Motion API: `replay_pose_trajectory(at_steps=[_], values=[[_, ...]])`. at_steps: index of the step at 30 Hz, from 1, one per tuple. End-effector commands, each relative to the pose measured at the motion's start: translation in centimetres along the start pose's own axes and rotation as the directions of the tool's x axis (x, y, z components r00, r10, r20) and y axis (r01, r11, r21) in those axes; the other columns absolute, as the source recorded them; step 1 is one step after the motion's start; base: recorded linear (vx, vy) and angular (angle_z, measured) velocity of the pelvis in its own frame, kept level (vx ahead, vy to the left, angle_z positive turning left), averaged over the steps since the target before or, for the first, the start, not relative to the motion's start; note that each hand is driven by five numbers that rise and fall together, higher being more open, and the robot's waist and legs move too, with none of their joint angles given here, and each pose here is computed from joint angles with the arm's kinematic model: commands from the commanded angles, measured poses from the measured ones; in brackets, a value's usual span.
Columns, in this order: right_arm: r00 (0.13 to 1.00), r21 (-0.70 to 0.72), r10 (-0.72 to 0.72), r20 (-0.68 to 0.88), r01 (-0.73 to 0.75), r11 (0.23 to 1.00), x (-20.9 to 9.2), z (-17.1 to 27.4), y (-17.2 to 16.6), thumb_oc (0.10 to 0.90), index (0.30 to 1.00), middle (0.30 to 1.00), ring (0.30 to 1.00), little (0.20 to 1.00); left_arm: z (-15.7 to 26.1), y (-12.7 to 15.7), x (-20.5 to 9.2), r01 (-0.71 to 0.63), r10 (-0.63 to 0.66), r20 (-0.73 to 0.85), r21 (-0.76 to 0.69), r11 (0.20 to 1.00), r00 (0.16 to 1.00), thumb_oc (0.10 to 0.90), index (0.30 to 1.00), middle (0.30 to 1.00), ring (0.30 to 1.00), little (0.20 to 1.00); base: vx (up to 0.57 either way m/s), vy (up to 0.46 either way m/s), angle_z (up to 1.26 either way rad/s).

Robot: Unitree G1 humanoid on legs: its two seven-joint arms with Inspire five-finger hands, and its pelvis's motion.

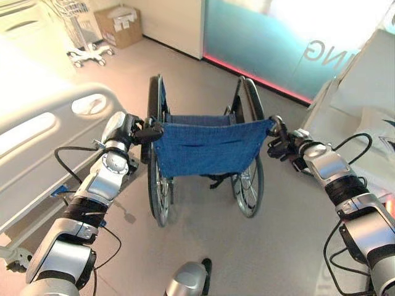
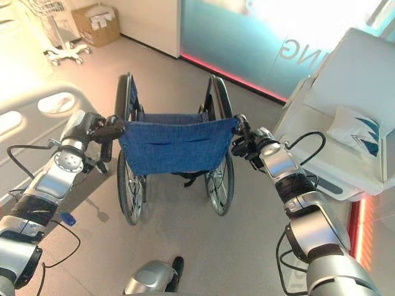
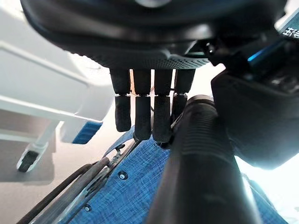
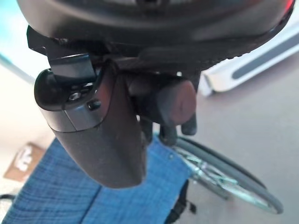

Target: Push the wheelchair next to the bed

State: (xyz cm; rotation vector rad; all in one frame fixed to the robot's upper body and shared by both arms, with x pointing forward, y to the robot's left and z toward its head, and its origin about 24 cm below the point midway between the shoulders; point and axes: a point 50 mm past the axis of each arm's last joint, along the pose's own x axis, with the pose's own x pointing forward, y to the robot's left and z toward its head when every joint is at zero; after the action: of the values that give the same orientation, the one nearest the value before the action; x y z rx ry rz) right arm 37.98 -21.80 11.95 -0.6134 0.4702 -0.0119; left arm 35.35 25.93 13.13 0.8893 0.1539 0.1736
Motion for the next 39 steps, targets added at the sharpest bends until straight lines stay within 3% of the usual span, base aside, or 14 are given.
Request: replay_pose_trajectory(at_steps=[1,15,27,39], values=[[0.984,-0.158,-0.063,0.168,0.09,0.983,-1.2,2.8,-1.9,0.4,0.3,0.3,0.3,0.3,-3.3,-5.7,-1.7,0.239,-0.232,-0.082,0.091,0.967,0.969,0.4,0.3,0.3,0.3,0.3,0.33,-0.239,0.39],[0.985,-0.185,-0.12,0.121,0.141,0.973,-3.4,5.5,-6.5,0.4,0.3,0.3,0.3,0.3,-2.3,-7.5,-2.4,0.292,-0.291,-0.034,0.04,0.956,0.956,0.4,0.3,0.3,0.3,0.3,0.46,-0.344,0.71],[0.995,-0.196,-0.061,0.073,0.075,0.978,-2.4,3.2,-4.2,0.4,0.3,0.3,0.3,0.3,-2.2,-9.1,-2.0,0.317,-0.313,-0.083,0.036,0.948,0.946,0.4,0.3,0.3,0.3,0.3,0.38,-0.28,0.23],[0.988,-0.252,-0.069,0.135,0.102,0.962,-1.7,2.4,-3.1,0.4,0.3,0.3,0.3,0.3,-3.4,-7.6,-2.4,0.294,-0.293,-0.084,0.005,0.956,0.952,0.4,0.3,0.3,0.3,0.3,0.51,-0.004,-0.42]])
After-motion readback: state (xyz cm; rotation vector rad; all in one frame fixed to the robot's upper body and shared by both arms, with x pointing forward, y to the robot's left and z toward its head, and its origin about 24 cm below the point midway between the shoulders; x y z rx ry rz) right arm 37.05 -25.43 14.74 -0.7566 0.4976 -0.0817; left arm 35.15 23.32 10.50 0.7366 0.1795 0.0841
